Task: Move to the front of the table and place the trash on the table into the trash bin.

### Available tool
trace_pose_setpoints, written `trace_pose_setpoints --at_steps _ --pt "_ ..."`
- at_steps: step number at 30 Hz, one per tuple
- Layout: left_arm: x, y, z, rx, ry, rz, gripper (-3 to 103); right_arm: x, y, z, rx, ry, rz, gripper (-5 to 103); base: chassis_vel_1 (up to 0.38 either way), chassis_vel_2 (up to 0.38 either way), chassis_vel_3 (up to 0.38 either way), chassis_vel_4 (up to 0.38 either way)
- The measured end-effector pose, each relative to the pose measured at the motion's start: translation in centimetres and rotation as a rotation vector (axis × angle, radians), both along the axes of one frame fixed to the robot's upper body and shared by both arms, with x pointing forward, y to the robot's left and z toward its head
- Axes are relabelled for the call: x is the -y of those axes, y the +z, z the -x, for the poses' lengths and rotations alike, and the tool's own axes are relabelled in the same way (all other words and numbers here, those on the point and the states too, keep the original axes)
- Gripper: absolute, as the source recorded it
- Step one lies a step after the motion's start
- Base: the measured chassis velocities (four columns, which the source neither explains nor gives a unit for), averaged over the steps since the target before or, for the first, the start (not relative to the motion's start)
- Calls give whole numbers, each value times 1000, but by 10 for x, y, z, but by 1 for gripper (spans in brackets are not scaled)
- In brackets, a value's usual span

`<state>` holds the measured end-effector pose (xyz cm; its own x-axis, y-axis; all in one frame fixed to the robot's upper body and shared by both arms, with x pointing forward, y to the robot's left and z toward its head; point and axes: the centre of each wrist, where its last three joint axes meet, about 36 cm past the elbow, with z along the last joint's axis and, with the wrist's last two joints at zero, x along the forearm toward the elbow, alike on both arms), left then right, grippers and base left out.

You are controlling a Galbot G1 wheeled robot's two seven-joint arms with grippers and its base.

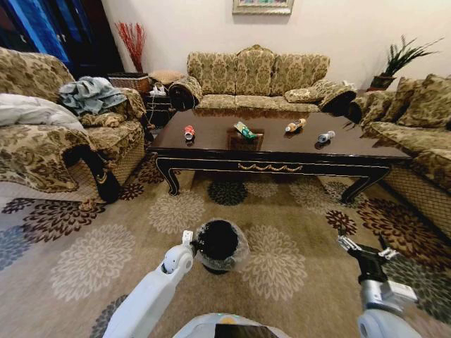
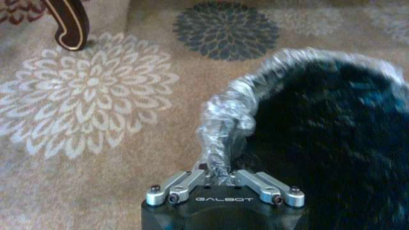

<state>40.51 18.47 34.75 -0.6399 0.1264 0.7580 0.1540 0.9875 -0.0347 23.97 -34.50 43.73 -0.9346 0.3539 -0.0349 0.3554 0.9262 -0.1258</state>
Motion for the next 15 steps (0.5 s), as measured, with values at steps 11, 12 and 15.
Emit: trace_pose_setpoints --at_steps 11,12,15 --pt "-23 34 35 79 13 21 1 -11 4 -7 21 4 -29 100 0 0 0 0" --pt "-29 40 40 94 24 23 1 -12 4 -8 26 6 -30 100 0 0 0 0" --pt "-40 54 45 137 48 24 1 -13 8 -10 36 6 -34 100 0 0 0 0"
